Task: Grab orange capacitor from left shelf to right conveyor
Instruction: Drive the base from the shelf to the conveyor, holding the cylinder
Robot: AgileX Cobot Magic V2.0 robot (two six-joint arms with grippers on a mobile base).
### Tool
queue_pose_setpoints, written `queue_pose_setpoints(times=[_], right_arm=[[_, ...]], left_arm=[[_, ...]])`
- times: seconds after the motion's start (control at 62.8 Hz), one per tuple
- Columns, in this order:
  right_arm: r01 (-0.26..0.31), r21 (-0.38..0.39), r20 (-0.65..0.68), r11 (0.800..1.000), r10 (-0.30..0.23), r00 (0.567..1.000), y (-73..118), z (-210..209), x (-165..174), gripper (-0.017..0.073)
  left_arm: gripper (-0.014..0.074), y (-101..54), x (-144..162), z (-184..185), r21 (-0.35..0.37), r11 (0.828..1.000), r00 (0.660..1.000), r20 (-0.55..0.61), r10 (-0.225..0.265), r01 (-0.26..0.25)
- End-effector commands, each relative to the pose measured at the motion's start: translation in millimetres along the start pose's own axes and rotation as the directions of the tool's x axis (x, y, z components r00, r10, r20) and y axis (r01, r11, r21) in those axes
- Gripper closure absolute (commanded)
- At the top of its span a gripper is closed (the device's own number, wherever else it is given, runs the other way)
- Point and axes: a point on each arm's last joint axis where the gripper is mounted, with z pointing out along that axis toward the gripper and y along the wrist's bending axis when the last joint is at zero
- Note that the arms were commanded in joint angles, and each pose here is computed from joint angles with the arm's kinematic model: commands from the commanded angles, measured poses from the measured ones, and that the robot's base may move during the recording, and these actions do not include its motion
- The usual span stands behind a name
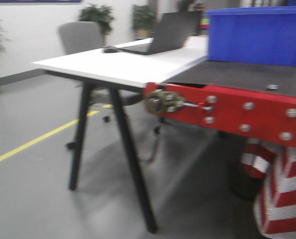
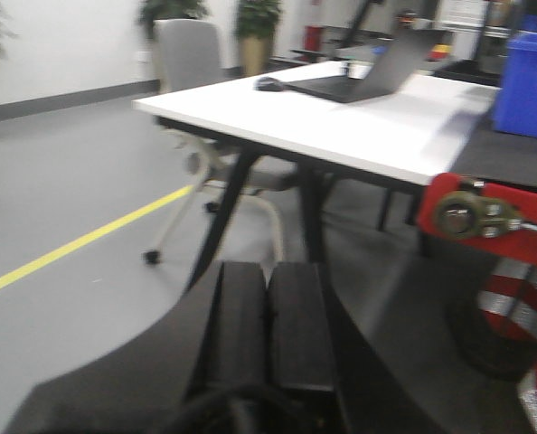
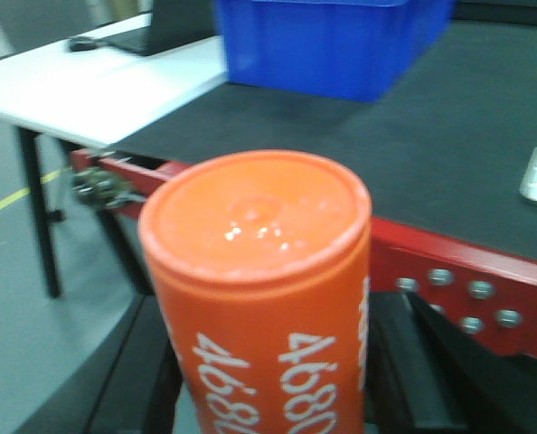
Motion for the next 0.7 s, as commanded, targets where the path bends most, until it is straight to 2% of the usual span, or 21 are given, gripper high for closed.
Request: queue_pose_setpoints(times=[0.0, 0.685], right_arm=[[0.013, -0.009, 0.121, 1.0, -0.012, 0.993, 1.0, -7.5, -14.2, 0.0377], [0.013, -0.009, 0.121, 1.0, -0.012, 0.993, 1.0, -7.5, -14.2, 0.0377]], left_arm=[[0.0699, -1.0, -11.0, -2.2, 0.011, 1.0, 0.994, 0.113, 0.0, -0.001], [0.0699, -1.0, -11.0, -2.2, 0.011, 1.0, 0.994, 0.113, 0.0, -0.001]])
